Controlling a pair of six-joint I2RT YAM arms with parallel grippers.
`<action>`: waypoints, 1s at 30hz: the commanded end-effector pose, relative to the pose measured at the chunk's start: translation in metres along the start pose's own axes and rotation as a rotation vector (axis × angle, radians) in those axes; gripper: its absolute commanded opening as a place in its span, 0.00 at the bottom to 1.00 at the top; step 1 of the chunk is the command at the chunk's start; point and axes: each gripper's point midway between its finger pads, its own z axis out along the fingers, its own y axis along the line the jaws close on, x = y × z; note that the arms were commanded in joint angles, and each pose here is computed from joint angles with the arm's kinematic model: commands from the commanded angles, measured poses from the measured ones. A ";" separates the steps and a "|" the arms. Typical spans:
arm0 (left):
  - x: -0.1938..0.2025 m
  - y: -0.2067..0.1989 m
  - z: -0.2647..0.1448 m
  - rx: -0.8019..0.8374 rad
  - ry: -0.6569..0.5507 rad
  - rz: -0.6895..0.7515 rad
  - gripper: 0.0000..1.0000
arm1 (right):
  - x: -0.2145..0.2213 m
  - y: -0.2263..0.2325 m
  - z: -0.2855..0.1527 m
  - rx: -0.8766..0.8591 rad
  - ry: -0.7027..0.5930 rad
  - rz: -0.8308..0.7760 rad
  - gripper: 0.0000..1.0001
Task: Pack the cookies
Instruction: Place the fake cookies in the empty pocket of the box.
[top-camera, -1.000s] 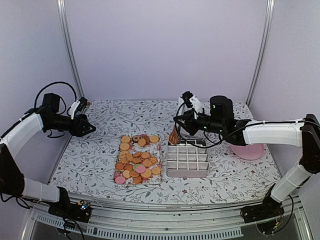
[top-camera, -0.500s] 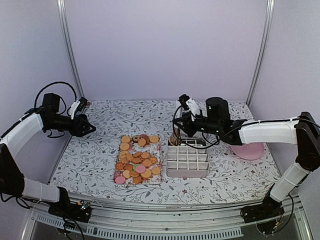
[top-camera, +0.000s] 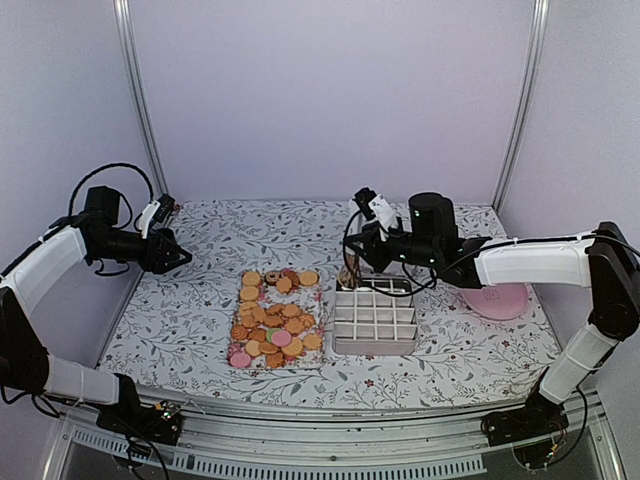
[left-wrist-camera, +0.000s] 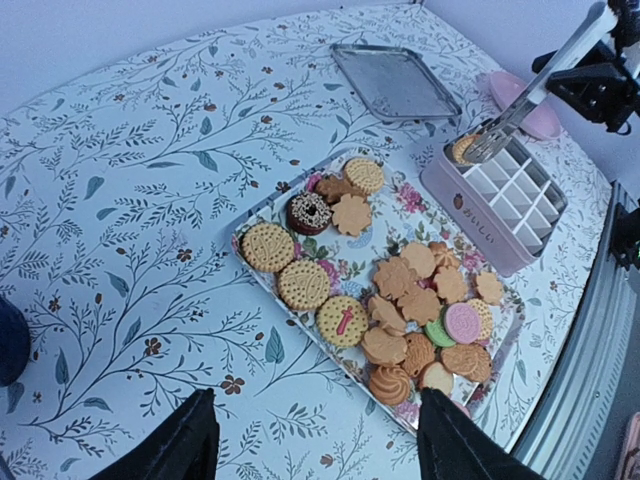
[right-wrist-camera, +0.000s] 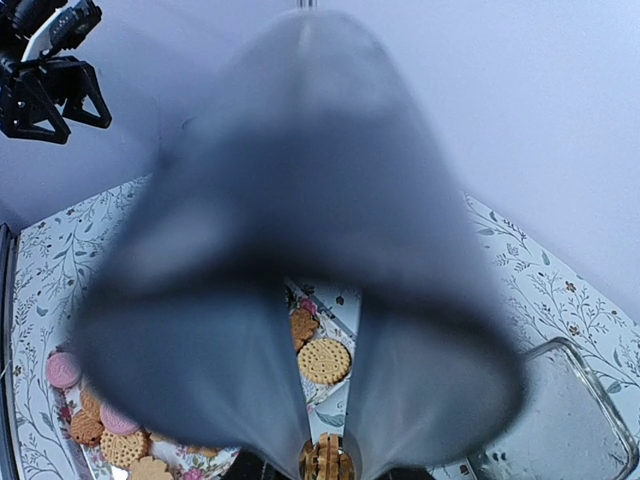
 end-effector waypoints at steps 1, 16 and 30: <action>-0.006 0.001 -0.002 0.002 -0.015 0.011 0.68 | -0.011 0.000 0.004 -0.003 -0.031 -0.017 0.00; -0.005 0.000 -0.002 0.008 -0.014 0.008 0.69 | -0.036 -0.002 -0.001 0.005 -0.067 -0.025 0.27; -0.005 -0.001 -0.003 0.001 -0.015 0.012 0.69 | -0.056 0.003 -0.011 -0.017 -0.114 -0.003 0.28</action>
